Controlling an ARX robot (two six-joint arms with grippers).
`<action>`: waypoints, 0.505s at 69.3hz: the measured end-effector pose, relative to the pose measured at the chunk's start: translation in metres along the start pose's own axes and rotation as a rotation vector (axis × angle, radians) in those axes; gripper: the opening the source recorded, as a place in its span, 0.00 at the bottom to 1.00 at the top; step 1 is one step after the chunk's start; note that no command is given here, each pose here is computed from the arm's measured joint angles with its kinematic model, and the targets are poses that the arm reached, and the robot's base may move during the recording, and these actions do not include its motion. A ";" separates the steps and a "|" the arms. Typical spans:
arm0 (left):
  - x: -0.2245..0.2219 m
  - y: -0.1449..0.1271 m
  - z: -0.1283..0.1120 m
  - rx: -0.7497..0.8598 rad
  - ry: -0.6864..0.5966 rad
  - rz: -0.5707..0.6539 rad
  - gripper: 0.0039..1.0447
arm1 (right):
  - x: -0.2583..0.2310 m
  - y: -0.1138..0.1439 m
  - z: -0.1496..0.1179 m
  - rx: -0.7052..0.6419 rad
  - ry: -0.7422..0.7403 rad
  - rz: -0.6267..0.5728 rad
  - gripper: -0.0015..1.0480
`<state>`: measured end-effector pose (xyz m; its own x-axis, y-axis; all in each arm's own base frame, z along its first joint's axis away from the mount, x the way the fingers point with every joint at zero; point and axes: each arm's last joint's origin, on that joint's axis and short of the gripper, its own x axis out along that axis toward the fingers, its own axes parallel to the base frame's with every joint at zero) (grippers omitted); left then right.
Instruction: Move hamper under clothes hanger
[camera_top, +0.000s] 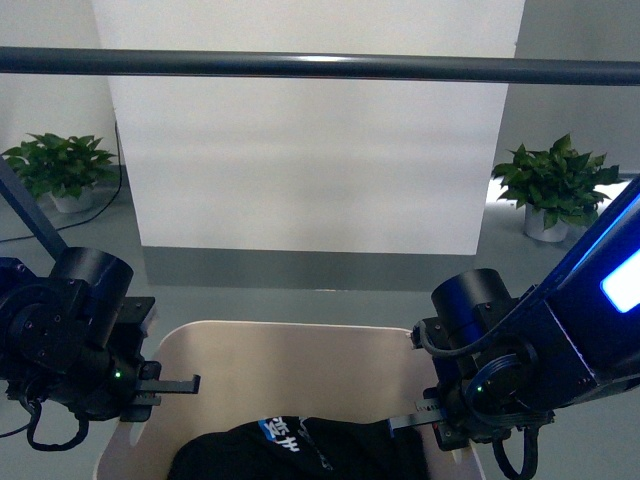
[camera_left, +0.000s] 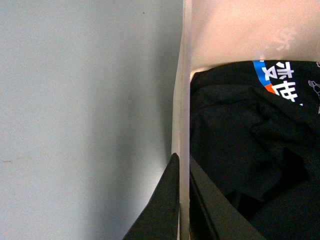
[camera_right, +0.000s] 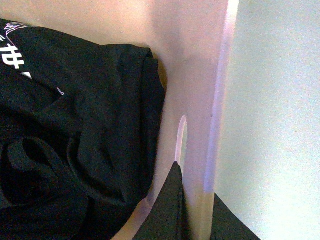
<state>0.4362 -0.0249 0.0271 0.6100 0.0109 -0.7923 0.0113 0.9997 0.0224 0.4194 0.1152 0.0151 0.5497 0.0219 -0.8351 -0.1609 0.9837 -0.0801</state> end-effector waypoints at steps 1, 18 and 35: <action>0.000 0.000 0.000 0.000 0.000 -0.002 0.04 | 0.000 -0.001 0.000 0.001 0.000 -0.001 0.03; 0.000 -0.003 0.000 0.005 0.000 -0.005 0.04 | 0.000 -0.003 0.000 0.005 0.000 -0.004 0.03; 0.000 -0.003 0.000 0.005 0.000 -0.003 0.04 | 0.000 -0.002 0.000 0.006 0.002 -0.004 0.03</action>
<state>0.4361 -0.0277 0.0271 0.6101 0.0081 -0.7923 0.0168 0.9996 0.0231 0.4197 0.1137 0.0150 0.5486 0.0177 -0.8359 -0.1538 0.9849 -0.0801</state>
